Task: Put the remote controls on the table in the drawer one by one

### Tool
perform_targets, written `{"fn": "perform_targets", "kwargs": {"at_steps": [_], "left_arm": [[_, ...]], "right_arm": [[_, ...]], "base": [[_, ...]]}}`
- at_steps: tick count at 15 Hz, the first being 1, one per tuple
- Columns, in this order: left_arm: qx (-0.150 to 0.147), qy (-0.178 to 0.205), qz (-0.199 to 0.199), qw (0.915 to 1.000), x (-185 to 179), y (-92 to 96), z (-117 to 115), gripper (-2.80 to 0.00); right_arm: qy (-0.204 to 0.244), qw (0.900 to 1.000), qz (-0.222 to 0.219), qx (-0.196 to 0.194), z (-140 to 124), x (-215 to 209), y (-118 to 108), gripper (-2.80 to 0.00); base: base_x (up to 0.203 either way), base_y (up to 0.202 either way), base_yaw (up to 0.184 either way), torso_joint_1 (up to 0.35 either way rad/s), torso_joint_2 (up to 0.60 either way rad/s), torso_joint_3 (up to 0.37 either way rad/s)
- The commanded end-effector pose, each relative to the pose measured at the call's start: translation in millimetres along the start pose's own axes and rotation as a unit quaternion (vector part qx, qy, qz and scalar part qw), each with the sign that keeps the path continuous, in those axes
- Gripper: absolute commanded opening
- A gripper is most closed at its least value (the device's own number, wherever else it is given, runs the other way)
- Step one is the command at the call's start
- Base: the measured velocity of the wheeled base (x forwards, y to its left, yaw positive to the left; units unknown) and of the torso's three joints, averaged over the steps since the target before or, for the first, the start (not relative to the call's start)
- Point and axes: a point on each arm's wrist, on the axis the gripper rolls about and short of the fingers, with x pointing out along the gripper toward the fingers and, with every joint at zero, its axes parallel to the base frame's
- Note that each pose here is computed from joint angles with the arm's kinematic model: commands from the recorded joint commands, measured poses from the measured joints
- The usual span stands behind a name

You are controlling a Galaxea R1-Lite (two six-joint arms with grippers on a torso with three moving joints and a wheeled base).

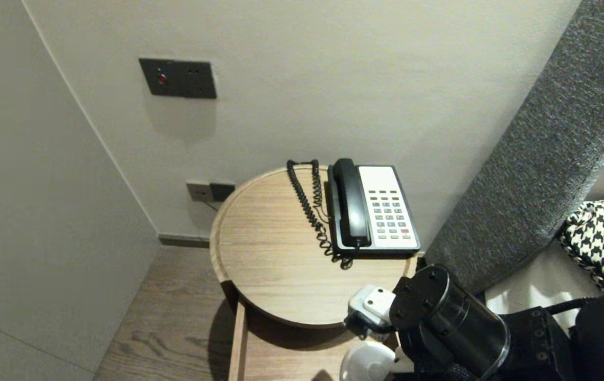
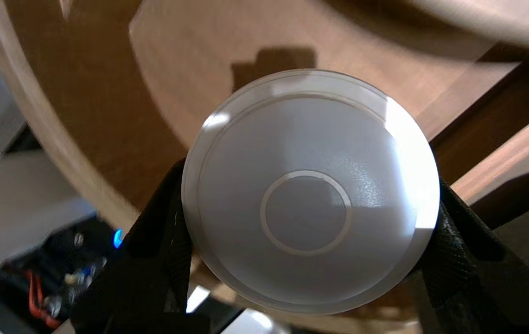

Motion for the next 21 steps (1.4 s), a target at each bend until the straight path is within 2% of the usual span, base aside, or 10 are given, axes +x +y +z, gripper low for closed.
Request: {"fn": "perform_targets", "kwargs": {"at_steps": [1,9,12,21], "left_arm": [[0.0,-0.001,0.0,1.0,0,0.0,0,-2.8],[0.0,-0.001,0.0,1.0,0,0.0,0,-2.8],[0.0,-0.001,0.0,1.0,0,0.0,0,-2.8],[0.0,-0.001,0.0,1.0,0,0.0,0,-2.8]], "right_arm": [[0.018,1.0,0.001,-0.001,-7,14,1,-2.8],[0.044,0.999,0.007,-0.005,-15,65,6,-2.8],[0.034,0.999,0.007,-0.005,-13,84,7,-2.8],[0.044,0.999,-0.014,-0.028,-10,110,7,-2.8]], "base": [[0.0,0.0,0.0,0.0,0.0,0.0],[0.0,0.0,0.0,0.0,0.0,0.0],[0.0,0.0,0.0,0.0,0.0,0.0],[0.0,0.0,0.0,0.0,0.0,0.0]]}}
